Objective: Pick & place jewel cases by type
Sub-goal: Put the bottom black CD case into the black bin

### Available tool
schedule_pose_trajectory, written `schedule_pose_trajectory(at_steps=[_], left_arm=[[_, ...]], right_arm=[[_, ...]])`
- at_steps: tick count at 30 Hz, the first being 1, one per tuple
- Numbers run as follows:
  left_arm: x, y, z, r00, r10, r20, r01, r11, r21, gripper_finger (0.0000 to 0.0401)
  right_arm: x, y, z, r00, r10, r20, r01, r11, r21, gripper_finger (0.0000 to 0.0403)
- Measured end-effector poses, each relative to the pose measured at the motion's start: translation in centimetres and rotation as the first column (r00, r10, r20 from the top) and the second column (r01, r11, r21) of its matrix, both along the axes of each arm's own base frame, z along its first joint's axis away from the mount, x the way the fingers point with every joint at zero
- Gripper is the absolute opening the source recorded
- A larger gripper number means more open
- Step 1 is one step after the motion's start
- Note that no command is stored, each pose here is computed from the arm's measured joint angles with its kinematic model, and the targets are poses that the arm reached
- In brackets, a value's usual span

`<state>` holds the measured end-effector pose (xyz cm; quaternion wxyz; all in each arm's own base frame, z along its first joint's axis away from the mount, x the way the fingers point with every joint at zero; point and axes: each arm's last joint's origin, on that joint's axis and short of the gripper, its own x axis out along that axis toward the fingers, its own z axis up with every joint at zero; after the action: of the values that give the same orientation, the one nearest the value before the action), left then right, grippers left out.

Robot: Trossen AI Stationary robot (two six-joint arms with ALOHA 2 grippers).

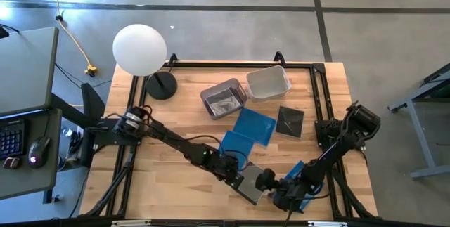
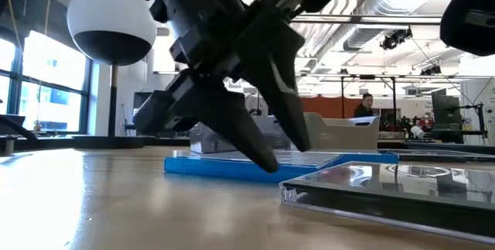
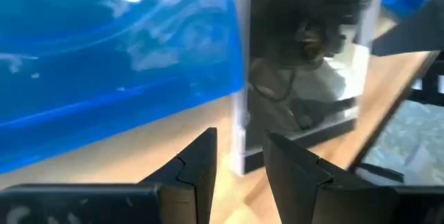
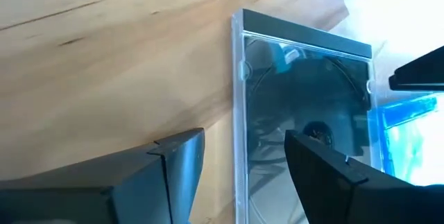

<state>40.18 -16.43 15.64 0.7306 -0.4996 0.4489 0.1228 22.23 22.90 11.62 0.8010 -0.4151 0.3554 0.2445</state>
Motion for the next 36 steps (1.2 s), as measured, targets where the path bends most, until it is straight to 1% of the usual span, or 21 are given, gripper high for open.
schedule_pose_trajectory(at_steps=[4,7,10,17,21,25,31,33,36], left_arm=[[0.5,-0.3,-1.4,1.0,-0.001,0.004,0.001,1.0,-0.007,0.0117],[0.8,-0.7,-1.7,0.999,-0.002,0.04,0.003,1.0,-0.021,0.0117],[0.9,-0.7,-1.7,0.999,0.002,0.051,-0.001,1.0,-0.022,0.0117],[1.0,-0.7,-1.7,0.998,0.009,0.056,-0.007,1.0,-0.03,0.0117],[1.1,-0.8,-1.6,0.997,-0.006,0.072,0.008,0.999,-0.031,0.0117],[1.1,-0.8,-1.4,0.995,-0.018,0.094,0.02,0.999,-0.029,0.0117],[1.2,-1.1,-1.0,0.993,-0.052,0.11,0.058,0.997,-0.051,0.0117],[1.4,-1.1,-0.5,0.992,-0.063,0.112,0.071,0.995,-0.066,0.0117],[1.6,-1.4,0.1,0.988,-0.086,0.131,0.094,0.994,-0.062,0.0117]], right_arm=[[0.2,-0.2,0.1,1.0,0.005,0.018,-0.005,1.0,-0.022,0.0197],[0.4,-0.4,0.0,0.999,0.009,0.05,-0.005,0.997,-0.08,0.0197],[0.7,-0.7,0.0,0.999,0.007,0.052,-0.002,0.996,-0.094,0.0197],[1.5,-1.4,0.1,0.997,0.073,0.029,-0.07,0.991,-0.116,0.0197],[1.2,-1.0,0.2,0.989,0.142,0.043,-0.133,0.977,-0.168,0.0197],[1.0,-0.6,0.2,0.988,0.116,0.099,-0.094,0.974,-0.208,0.0197],[0.7,-0.2,0.5,0.985,0.125,0.119,-0.1,0.976,-0.192,0.0197],[0.6,-0.2,0.5,0.986,0.11,0.124,-0.084,0.977,-0.198,0.0197],[0.6,-0.3,0.4,0.987,0.105,0.118,-0.079,0.974,-0.211,0.0197]])
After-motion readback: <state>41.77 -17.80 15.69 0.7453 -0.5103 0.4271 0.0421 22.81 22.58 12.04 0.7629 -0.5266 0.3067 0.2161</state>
